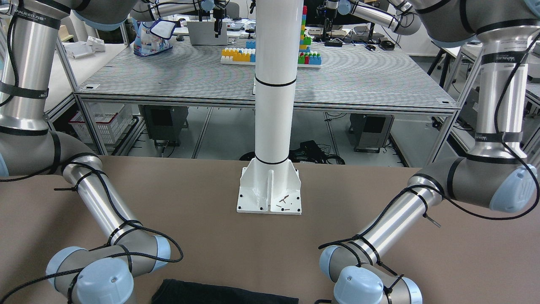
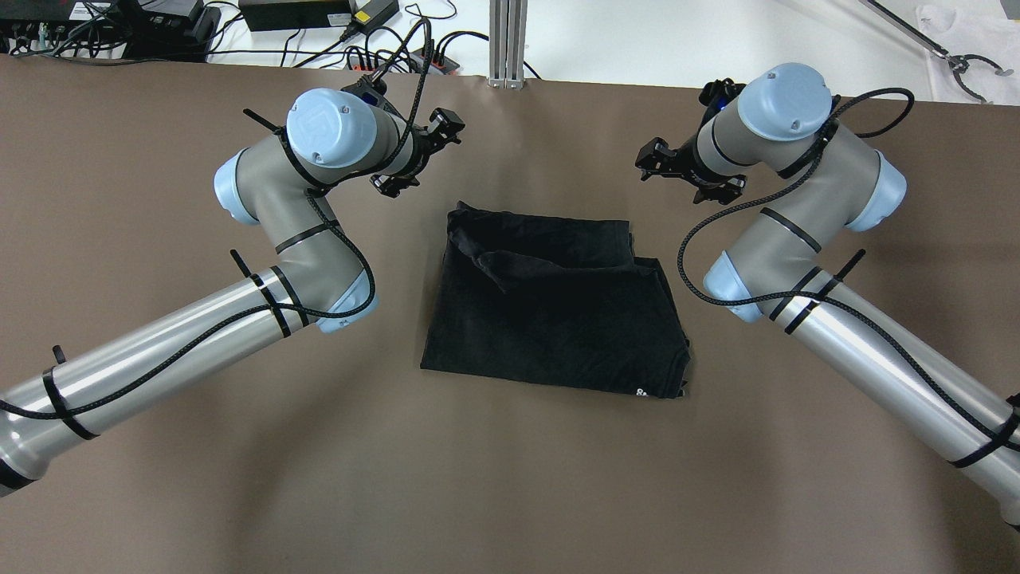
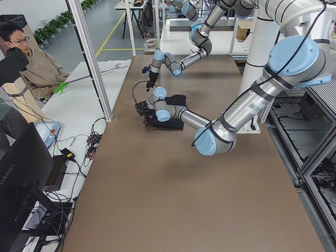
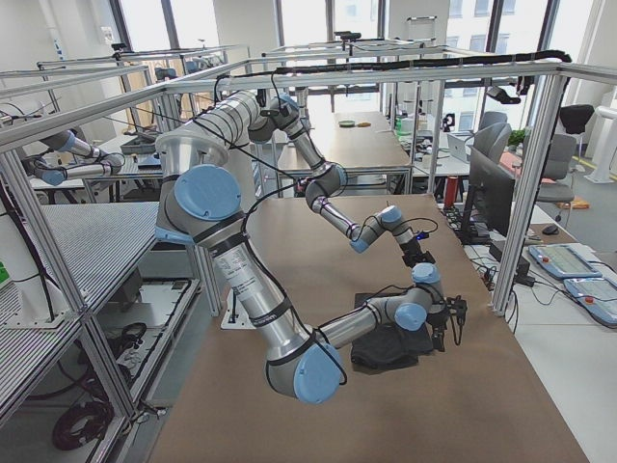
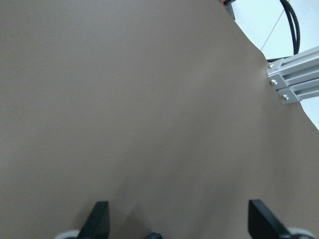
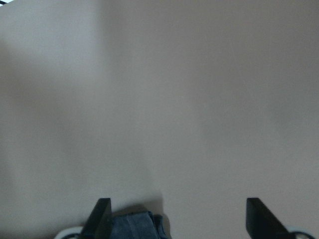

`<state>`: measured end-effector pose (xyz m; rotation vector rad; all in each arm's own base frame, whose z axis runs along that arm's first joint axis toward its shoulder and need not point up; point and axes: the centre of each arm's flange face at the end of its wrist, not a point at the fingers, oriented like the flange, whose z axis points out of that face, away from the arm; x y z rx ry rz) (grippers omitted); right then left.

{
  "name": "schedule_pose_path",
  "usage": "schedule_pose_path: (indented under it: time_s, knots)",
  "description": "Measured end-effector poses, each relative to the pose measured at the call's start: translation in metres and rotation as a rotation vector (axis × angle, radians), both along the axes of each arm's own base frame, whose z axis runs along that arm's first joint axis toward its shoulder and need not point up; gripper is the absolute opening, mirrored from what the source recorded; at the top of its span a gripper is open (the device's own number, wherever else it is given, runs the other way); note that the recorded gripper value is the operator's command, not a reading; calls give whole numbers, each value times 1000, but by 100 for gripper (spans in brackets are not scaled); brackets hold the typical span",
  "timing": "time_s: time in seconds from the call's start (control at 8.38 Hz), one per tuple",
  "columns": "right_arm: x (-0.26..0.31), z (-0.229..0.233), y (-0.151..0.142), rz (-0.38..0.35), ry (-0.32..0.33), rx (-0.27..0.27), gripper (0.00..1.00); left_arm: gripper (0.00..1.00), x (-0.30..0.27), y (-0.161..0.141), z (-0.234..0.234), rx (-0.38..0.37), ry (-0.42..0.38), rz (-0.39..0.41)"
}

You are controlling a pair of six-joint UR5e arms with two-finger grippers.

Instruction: Fold clothes

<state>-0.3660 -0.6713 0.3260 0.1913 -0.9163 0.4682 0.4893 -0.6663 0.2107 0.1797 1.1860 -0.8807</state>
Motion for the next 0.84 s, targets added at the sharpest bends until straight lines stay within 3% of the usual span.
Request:
schedule_pose_path:
  time_s: [0.24, 0.36, 0.6, 0.84]
  knots:
    - [11, -5, 28, -64, 3, 94, 95, 100, -7, 6, -14, 15, 26, 22]
    - [1, -18, 59, -116, -14, 144, 95, 100, -10, 8, -20, 24, 35, 25]
    - [-51, -45, 126, -212, -35, 216, 95, 100, -40, 5, -25, 39, 59, 36]
    - [-113, -71, 170, -246, 13, 269, 95, 100, -88, -1, -15, 39, 84, 54]
